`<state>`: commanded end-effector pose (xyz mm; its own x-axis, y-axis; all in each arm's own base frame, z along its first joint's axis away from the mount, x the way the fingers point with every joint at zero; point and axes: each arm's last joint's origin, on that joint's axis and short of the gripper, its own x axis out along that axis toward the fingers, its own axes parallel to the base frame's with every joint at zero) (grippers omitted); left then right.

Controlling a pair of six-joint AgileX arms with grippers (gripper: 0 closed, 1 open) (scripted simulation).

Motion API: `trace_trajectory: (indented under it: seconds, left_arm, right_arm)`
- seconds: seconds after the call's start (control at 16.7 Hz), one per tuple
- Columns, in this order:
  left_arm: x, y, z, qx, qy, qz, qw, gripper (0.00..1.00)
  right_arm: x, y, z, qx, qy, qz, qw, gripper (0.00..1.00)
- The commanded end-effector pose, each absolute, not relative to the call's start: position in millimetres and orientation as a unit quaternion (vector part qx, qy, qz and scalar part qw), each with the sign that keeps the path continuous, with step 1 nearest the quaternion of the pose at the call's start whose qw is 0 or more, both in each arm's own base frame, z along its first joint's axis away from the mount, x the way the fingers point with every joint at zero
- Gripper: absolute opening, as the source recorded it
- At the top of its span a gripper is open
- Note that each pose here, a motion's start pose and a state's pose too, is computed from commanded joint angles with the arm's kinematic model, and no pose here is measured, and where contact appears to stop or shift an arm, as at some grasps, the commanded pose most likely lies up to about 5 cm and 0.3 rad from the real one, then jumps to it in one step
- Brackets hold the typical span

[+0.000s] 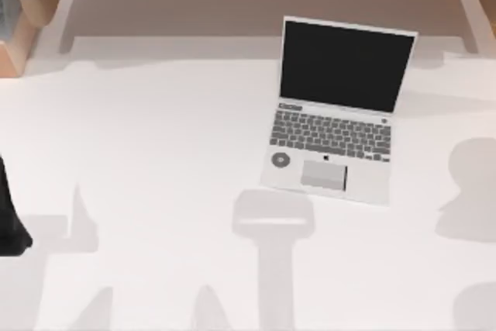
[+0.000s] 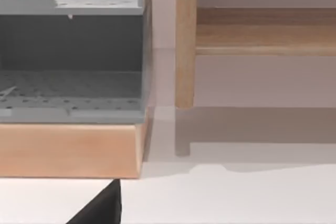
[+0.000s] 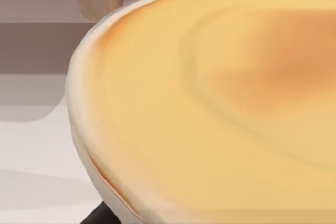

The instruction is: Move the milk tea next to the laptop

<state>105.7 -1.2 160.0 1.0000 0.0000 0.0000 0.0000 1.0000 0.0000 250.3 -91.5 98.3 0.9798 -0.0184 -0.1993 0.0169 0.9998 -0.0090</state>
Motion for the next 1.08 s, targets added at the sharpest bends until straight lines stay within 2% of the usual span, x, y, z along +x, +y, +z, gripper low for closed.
trace_trajectory:
  seconds: [0.18,0.6,1.08]
  left_arm:
    - [105.7,-1.2,160.0,0.000,0.000,0.000,1.000,1.00]
    - [105.7,-1.2,160.0,0.000,0.000,0.000,1.000,1.00]
    - [105.7,-1.2,160.0,0.000,0.000,0.000,1.000,1.00]
  right_arm:
    - [249.9,-91.3,97.4,-0.002,0.101,-0.009,0.995,0.00]
    - [273.8,-68.7,131.8,-0.024,0.029,-0.011,0.999,0.00]
    - [284.9,-1.9,141.7,-0.003,0.046,-0.008,0.999,0.00]
